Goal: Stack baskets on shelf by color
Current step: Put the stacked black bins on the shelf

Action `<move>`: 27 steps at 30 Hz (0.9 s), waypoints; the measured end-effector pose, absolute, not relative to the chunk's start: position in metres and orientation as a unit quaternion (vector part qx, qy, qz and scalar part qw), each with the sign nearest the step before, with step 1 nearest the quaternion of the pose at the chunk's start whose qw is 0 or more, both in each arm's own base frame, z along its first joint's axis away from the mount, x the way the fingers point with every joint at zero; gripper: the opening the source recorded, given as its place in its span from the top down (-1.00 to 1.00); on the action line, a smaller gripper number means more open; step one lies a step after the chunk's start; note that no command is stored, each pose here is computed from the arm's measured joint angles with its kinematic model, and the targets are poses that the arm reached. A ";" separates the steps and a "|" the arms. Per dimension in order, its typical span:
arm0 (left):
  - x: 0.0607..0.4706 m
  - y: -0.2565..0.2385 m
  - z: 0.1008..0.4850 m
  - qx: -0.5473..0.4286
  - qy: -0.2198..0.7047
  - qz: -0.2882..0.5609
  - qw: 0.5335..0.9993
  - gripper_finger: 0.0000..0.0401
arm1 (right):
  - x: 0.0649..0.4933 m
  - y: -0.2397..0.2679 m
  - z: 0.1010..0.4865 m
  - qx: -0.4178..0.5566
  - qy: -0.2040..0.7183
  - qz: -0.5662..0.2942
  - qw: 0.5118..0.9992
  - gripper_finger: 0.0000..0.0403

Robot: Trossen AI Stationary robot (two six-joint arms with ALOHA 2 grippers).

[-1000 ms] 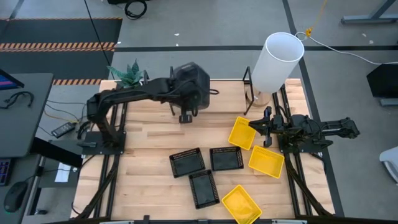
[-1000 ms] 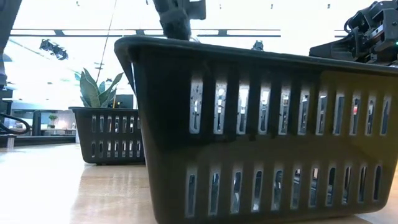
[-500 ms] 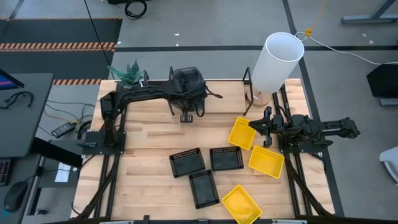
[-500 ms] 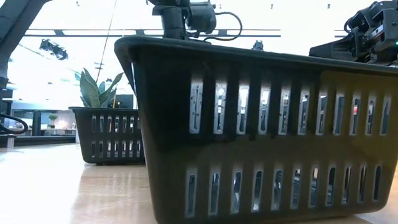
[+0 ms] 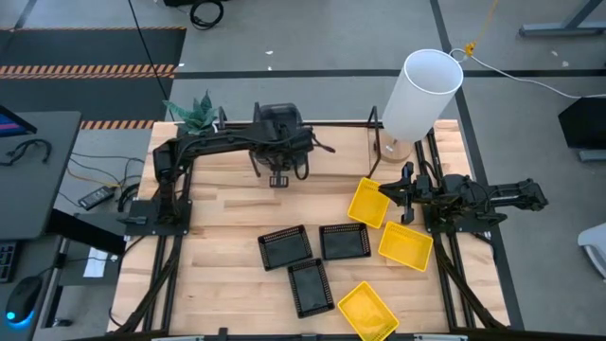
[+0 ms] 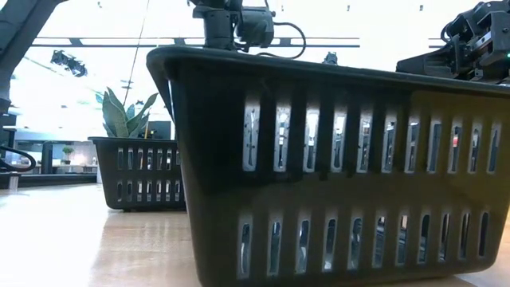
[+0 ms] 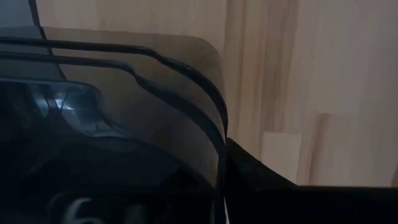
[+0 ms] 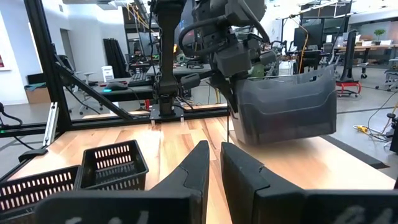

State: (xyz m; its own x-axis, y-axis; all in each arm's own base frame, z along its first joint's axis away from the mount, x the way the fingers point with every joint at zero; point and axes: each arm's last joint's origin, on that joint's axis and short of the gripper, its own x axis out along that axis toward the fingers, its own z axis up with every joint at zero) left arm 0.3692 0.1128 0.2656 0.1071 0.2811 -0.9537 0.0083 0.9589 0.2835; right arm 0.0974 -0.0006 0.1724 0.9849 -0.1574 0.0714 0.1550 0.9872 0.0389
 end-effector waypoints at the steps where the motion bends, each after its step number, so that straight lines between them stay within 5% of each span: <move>1: 0.369 0.113 0.266 0.112 0.664 0.095 0.733 0.91 | 0.097 -0.001 0.172 0.017 -0.037 -0.079 0.996 0.77; 27: 0.357 0.110 0.265 0.109 0.707 0.081 0.694 0.90 | 0.097 -0.001 0.172 0.016 -0.037 -0.079 0.996 0.77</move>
